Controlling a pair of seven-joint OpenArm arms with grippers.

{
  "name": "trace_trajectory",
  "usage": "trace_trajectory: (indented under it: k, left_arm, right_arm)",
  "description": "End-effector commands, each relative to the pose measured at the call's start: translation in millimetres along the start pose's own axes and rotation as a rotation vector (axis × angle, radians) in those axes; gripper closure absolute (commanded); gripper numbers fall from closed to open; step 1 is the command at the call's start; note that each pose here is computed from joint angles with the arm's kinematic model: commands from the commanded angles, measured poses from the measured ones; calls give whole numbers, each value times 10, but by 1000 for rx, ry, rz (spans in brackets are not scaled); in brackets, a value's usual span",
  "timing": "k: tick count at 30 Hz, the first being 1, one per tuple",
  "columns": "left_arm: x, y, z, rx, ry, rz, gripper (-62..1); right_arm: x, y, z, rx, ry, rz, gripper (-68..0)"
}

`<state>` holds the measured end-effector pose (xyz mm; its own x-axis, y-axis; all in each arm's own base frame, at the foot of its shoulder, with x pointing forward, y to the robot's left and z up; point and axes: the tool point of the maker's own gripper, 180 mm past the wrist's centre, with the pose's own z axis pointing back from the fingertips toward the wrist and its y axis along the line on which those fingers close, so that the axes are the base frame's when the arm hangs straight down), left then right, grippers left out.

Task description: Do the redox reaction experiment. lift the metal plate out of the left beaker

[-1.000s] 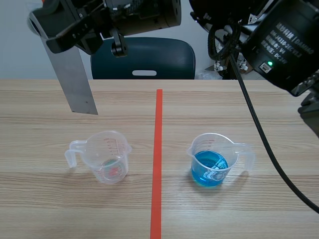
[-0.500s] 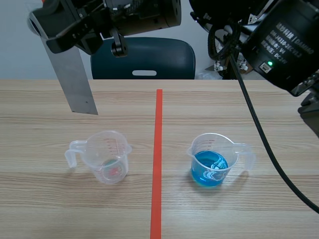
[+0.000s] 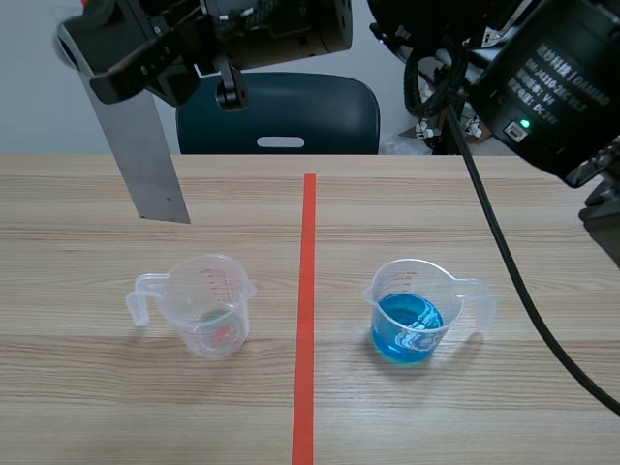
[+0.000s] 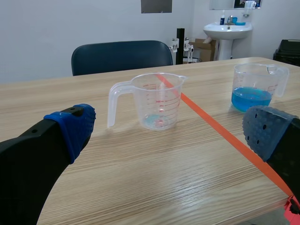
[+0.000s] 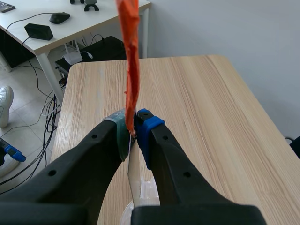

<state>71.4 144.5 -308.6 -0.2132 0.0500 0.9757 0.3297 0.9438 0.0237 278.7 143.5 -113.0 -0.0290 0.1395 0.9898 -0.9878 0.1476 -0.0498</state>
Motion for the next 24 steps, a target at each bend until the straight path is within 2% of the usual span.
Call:
trace_trajectory:
  k: [1,24]
  left_arm:
    - [115,16,-11,1,-55,-12,-623]
    - [104,17,1,2,-50,-11,-623]
  right_arm:
    - [111,-49,13,-9,-21,25,-6]
    - [106,-52,13,-9,-15,27,-6]
